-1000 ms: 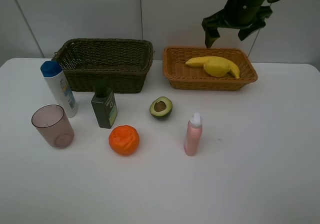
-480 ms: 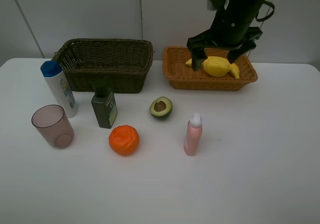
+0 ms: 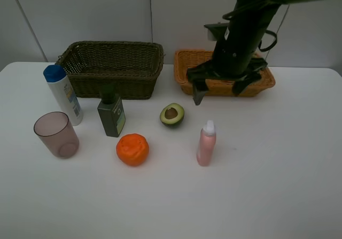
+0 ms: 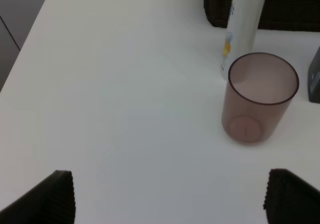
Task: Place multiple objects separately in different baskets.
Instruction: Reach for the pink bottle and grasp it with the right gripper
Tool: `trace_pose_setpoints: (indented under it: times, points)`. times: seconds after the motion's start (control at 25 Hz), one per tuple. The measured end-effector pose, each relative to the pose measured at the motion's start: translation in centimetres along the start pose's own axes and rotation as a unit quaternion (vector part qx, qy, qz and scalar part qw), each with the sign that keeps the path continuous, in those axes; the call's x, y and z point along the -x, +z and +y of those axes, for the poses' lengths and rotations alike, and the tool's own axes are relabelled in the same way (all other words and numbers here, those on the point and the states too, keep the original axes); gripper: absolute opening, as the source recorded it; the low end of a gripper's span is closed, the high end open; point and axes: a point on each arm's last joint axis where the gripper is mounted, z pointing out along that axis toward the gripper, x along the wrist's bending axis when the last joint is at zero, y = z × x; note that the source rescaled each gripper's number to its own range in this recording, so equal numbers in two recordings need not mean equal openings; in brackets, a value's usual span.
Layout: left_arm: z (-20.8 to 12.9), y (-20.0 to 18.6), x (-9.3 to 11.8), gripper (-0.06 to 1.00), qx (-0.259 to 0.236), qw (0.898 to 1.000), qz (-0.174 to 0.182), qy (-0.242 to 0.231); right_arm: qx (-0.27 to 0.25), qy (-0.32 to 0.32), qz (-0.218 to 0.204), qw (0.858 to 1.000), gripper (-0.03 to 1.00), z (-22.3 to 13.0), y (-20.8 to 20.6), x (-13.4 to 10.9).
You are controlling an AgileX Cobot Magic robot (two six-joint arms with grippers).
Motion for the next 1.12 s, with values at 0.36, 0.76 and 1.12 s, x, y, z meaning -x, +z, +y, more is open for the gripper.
trace_pose_setpoints:
  times: [0.36,0.76,1.12]
  points:
    - [0.0,0.0,0.0,1.00,0.000,1.000,0.000,0.000,-0.026,0.010,0.023,0.999,0.94,-1.9,2.1,-1.4]
    - [0.0,0.0,0.0,1.00,0.000,1.000,0.000,0.000,-0.040,0.036,0.042,0.998,0.94,-4.1,4.5,-1.5]
    - [0.0,0.0,0.0,1.00,0.000,1.000,0.000,0.000,-0.033,0.045,0.047,0.997,0.94,-5.0,5.7,-1.4]
